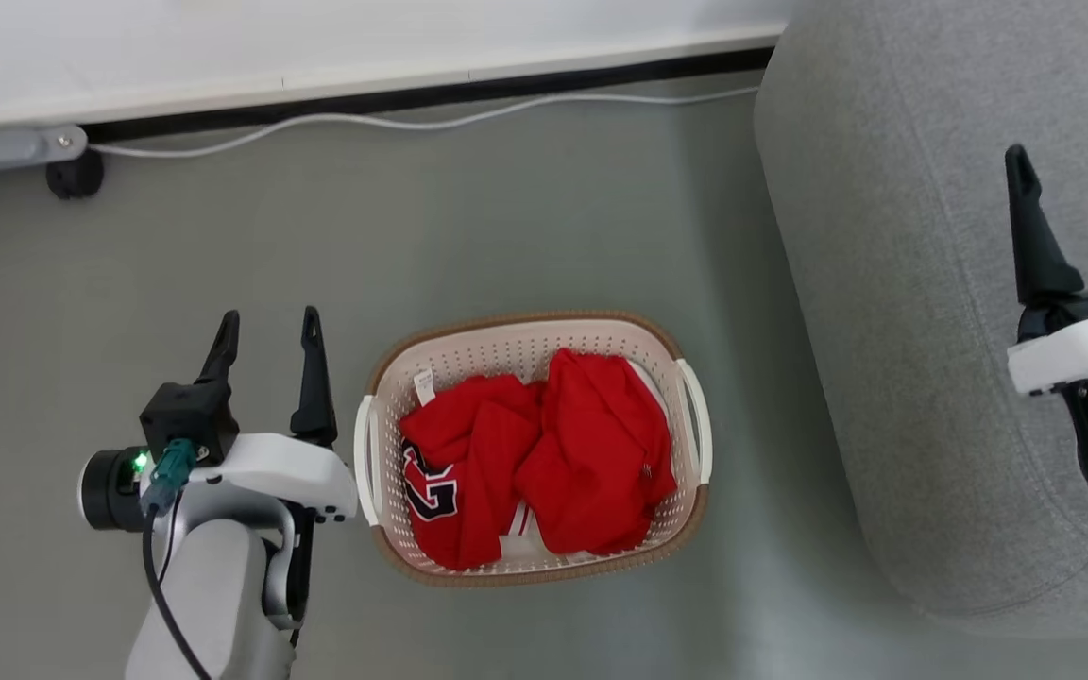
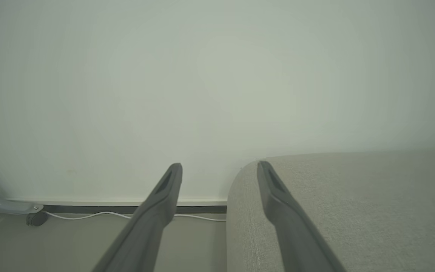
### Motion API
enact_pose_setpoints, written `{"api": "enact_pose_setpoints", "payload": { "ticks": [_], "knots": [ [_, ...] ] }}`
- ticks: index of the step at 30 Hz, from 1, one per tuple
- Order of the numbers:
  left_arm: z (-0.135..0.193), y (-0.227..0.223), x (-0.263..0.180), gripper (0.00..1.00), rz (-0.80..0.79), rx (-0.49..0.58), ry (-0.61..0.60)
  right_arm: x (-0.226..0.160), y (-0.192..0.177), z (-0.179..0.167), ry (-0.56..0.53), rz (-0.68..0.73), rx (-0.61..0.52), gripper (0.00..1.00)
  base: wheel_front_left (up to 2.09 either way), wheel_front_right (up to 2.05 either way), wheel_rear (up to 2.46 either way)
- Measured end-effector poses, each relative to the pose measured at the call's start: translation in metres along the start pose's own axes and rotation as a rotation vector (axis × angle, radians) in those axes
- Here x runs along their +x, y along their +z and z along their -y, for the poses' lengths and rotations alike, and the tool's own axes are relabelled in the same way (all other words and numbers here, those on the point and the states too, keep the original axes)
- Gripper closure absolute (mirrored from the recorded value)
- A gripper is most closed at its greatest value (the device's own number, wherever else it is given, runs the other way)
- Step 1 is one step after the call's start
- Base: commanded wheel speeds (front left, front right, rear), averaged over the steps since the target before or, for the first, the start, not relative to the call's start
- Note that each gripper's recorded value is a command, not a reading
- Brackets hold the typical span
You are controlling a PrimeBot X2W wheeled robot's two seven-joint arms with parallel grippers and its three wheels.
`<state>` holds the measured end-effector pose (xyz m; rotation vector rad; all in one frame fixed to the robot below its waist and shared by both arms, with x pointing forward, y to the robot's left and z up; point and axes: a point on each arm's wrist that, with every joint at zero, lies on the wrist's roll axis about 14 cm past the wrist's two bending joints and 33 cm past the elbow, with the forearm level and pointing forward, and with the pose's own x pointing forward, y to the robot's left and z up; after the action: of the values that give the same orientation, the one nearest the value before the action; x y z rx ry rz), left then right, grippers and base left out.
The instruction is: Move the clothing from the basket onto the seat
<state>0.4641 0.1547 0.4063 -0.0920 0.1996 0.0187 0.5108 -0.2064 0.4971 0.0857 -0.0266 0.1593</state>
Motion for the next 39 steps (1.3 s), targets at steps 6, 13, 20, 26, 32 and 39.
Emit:
{"api": "enact_pose_setpoints", "payload": {
  "ticks": [6,13,20,26,32,39],
  "knots": [
    [0.02,-0.036,0.023,0.0,-0.087,-0.046,-0.029,0.03,-0.011,-0.001,0.032,0.021,0.007,0.0,0.0,0.0,0.0],
    [0.041,-0.09,0.043,0.0,-0.214,-0.09,-0.072,0.057,-0.047,-0.001,0.067,-0.009,0.01,0.0,0.0,0.0,0.0],
    [0.059,-0.13,0.053,0.0,-0.309,-0.124,-0.12,0.073,-0.078,-0.002,0.094,-0.038,0.01,0.0,0.0,0.0,0.0],
    [0.083,-0.168,0.056,0.0,-0.41,-0.163,-0.199,0.081,-0.109,-0.006,0.124,-0.078,0.012,0.0,0.0,0.0,0.0],
    [0.12,-0.194,0.05,0.0,-0.486,-0.086,-0.361,0.083,-0.12,-0.005,0.133,-0.089,0.006,0.0,0.0,0.0,0.0],
    [0.147,-0.226,0.032,0.0,-0.581,0.075,-0.519,0.079,-0.122,-0.005,0.144,-0.1,-0.004,0.0,0.0,0.0,0.0]
  ]
}}
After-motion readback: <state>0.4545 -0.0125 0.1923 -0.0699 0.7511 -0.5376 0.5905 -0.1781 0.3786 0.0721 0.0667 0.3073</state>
